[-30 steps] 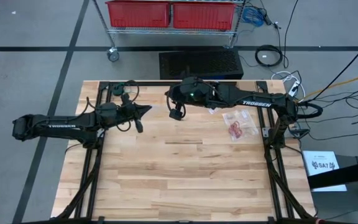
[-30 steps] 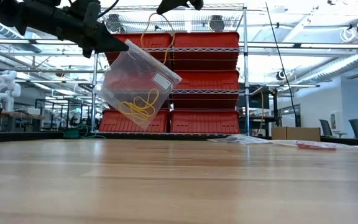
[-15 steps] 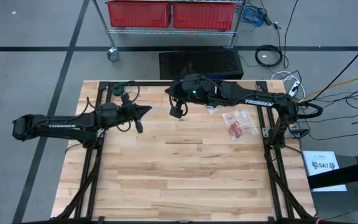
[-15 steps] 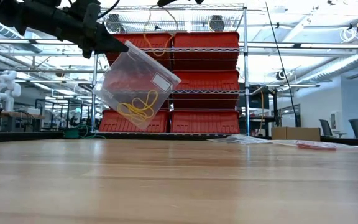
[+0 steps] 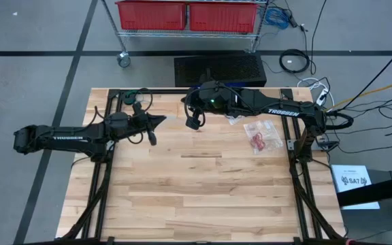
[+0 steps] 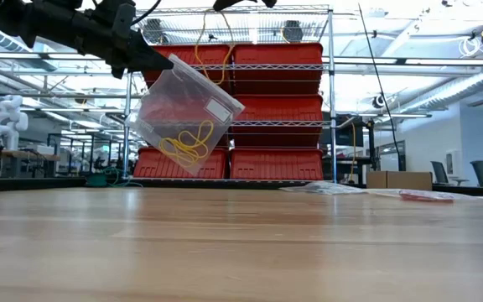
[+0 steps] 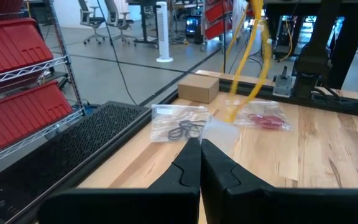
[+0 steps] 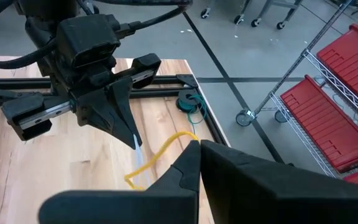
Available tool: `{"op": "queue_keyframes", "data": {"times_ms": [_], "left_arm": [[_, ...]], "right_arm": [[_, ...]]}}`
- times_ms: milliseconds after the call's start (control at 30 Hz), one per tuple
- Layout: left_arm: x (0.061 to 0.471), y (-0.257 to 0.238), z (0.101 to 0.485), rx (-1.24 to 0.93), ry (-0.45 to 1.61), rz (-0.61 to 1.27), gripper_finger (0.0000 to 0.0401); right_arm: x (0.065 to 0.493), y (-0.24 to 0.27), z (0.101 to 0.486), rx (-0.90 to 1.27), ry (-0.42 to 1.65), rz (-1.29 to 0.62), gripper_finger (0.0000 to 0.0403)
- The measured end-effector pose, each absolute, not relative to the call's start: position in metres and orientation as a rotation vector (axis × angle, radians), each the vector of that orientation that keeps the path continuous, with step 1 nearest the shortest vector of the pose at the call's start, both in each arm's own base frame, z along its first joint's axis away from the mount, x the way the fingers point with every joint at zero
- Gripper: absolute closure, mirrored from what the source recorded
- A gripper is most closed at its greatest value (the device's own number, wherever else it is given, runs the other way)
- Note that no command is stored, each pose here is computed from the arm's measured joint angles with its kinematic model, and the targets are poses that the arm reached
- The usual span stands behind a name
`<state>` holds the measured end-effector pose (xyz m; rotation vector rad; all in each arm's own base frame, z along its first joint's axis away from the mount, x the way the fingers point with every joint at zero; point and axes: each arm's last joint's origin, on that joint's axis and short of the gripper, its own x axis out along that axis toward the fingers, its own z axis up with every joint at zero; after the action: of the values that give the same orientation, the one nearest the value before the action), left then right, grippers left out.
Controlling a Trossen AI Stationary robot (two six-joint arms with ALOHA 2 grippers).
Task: Sort rubber bands
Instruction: Put the yellow rubber band into the zip bag
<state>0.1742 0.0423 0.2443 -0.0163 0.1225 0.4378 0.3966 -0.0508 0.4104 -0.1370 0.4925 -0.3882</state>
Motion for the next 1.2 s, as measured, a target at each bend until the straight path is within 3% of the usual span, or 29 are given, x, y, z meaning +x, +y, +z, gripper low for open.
{"op": "queue_keyframes", "data": {"times_ms": [1200], "left_arm": [[0.1744, 0.0424, 0.2458, -0.016, 0.107, 0.438, 0.0401]], "right_arm": [[0.4012, -0.0477, 0.4063, -0.132, 0.494, -0.381, 0.0403]]}}
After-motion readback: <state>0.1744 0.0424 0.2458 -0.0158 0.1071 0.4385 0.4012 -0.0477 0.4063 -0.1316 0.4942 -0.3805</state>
